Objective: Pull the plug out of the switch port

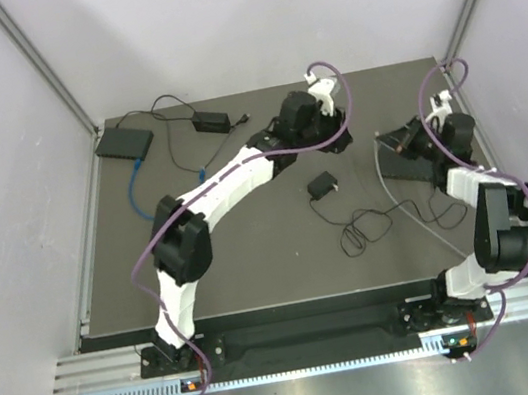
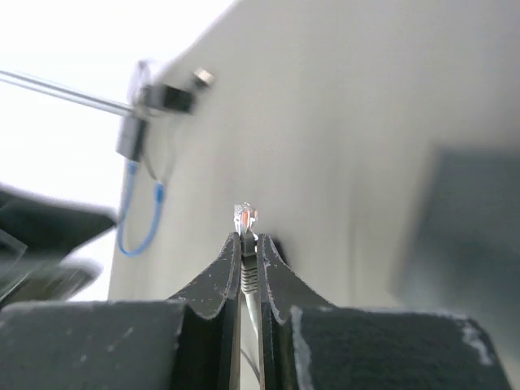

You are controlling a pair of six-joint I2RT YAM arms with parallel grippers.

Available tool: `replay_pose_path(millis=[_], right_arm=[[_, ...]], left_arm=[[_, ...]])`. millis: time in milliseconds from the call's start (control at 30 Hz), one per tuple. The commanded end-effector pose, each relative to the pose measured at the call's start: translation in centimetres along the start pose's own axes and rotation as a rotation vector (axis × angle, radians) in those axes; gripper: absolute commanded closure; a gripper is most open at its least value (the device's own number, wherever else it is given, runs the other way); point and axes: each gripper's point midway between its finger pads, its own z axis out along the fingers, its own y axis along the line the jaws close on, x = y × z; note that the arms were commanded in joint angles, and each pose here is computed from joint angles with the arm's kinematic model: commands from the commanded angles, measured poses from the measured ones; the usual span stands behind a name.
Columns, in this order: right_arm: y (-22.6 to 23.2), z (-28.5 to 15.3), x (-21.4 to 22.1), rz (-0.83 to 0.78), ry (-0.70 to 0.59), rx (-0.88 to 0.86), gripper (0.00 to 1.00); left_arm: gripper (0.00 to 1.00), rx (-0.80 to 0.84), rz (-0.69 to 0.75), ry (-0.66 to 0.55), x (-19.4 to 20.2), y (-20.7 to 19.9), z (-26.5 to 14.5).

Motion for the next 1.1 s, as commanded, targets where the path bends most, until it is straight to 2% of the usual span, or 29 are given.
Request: replay_pose_path(millis=[0,100,167,233,267,367,600,800,933,1067], right_arm=[[7.2,2.5,-5.5,-0.111,-0.184,-0.177,1.0],[10.8,3.9,-7.5,-0.097,-0.313,-0.215,1.0],[13.1,5.0,-7.0,-0.071,-0.325,-0.256,1.0],[16.2,5.6,-9.3,-0.093,-0.405,-0.298,1.0],[15.4,6.3,-8.8,-0.098,-0.389,-0.276,1.0],[18.9,7.3,-12.1,-0.146,-0.426,-0.344,1.0],[23.3,8.4,-16.2,-0.24,-0.454,-0.417,1.0],[28.7,5.3,-16.7,-0.291,-0.491,-0.513,1.0],[34.1,1.8,-16.9,-0.433,-0.538,-0.549,1.0],[37.6,-1.5,-18.0,-0.342,-0.578,-0.569,1.0]], left_arm=[[0.46,0.053,-0.051,-0.064,-3.3,-3.0,-4.1],[0.46,0.035,-0.096,-0.062,-3.3,-3.0,-5.9],[0.46,0.037,-0.1,-0.082,-4.0,-3.5,-7.7],[0.45,0.01,-0.098,-0.088,-3.9,-3.2,-9.1],[0.45,0.0,-0.094,-0.089,-3.8,-3.0,-9.7],[0.45,-0.037,-0.094,-0.098,-3.6,-2.5,-11.8],[0.43,-0.081,-0.093,-0.161,-3.9,-2.1,-16.5],[0.43,-0.128,-0.079,-0.167,-4.2,-0.8,-17.6],[0.42,-0.17,-0.078,-0.168,-3.5,0.6,-17.9],[0.42,-0.195,-0.113,-0.169,-3.1,1.9,-18.5]])
